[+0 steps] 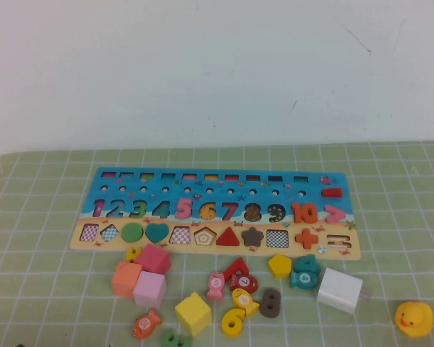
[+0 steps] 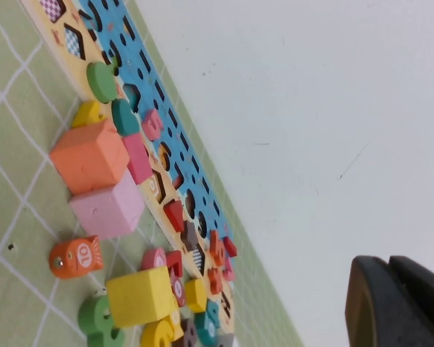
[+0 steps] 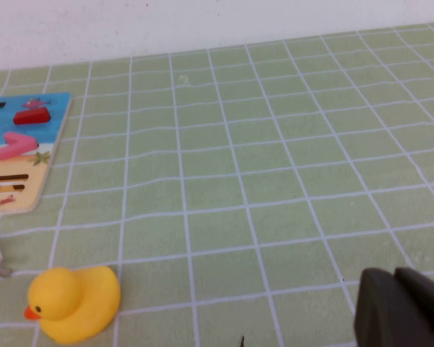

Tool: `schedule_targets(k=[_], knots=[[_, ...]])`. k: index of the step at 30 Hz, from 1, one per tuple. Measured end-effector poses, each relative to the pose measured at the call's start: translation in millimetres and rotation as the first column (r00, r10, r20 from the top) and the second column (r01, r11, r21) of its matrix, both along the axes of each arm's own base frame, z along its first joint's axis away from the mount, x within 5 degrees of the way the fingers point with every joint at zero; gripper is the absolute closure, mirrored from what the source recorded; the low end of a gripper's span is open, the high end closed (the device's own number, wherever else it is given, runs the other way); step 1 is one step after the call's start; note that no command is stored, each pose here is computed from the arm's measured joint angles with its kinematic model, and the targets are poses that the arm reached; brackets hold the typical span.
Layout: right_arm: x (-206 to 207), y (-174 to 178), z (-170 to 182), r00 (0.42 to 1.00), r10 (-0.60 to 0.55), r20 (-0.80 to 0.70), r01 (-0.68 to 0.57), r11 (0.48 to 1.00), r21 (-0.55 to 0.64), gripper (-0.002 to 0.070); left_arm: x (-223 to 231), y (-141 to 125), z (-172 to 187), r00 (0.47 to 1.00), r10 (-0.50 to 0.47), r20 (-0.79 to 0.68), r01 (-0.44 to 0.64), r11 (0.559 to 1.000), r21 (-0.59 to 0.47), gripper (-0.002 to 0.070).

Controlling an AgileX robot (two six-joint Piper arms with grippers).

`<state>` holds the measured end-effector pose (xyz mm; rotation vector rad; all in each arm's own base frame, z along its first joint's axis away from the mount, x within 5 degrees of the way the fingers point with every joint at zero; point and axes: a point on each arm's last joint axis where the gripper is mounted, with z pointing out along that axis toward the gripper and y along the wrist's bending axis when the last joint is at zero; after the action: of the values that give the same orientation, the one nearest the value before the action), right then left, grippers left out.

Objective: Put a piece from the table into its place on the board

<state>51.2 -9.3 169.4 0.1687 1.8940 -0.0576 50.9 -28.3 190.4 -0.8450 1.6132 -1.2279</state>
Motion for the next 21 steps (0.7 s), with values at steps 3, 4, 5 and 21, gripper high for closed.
schedule_targets(k=[3,4,5,21], knots=[[0.0,0.0,0.0,1.0,0.0,0.0,0.0,1.0,0.0,0.0678,-0.1,-0.5,0.5,1.0,-0.011,0.023,0.009,0.999,0.05,0.0676],[0.0,0.0,0.0,1.0,0.0,0.0,0.0,1.0,0.0,0.0678,-0.3,-0.8,0.4,0.999,-0.019,0.035,0.016,0.996,0.084,0.0676],[0.0,0.0,0.0,1.0,0.0,0.0,0.0,1.0,0.0,0.0678,-0.7,-1.7,0.8,0.998,-0.036,0.051,0.029,0.99,0.136,0.0676],[0.0,0.0,0.0,1.0,0.0,0.0,0.0,1.0,0.0,0.0678,-10.5,-21.4,130.8,0.86,-0.509,-0.035,0.307,0.462,0.832,0.0676]])
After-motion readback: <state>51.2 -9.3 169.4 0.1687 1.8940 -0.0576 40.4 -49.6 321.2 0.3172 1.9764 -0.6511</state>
